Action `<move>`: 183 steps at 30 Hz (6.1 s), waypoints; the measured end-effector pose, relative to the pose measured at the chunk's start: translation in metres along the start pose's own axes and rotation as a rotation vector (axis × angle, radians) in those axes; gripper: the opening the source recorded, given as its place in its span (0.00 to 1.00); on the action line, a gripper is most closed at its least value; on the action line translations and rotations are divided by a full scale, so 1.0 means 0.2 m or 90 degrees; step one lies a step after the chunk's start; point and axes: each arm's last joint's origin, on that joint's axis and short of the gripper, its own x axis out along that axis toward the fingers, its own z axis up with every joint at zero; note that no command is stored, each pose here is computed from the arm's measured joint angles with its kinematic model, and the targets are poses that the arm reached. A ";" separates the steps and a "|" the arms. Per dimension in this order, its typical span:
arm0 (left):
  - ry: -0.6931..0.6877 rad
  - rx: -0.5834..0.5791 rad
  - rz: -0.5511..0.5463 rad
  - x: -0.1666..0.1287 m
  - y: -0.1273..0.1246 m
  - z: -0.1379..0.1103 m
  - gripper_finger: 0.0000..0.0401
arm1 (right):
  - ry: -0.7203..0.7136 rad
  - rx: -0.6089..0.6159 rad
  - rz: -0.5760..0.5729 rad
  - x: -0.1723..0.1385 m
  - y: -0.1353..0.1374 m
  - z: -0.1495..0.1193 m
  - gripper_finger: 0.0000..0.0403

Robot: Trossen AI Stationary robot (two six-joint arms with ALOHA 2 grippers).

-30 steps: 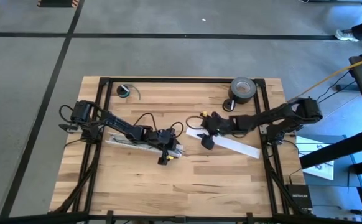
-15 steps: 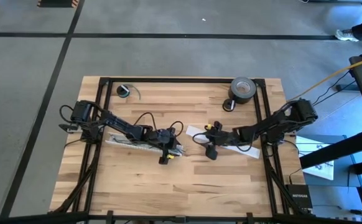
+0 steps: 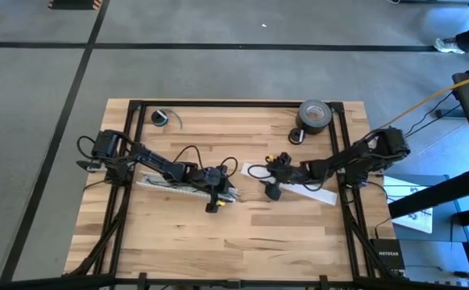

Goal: Ziptie cables
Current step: Close the white cable duct

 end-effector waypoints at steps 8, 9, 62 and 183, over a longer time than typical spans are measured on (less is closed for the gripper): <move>0.000 0.004 0.000 0.00 0.00 0.00 0.59 | -0.004 -0.030 0.006 0.09 -0.02 -0.02 0.81; 0.001 0.004 0.000 0.00 0.00 0.00 0.59 | -0.003 -0.035 0.007 0.11 -0.02 -0.03 0.80; 0.002 -0.023 0.013 0.00 0.04 -0.01 0.59 | -0.005 -0.107 0.188 -0.08 0.26 0.25 0.54; 0.101 -0.079 0.019 -0.24 0.00 -0.09 0.62 | 0.135 -0.211 0.142 0.18 0.45 0.56 0.54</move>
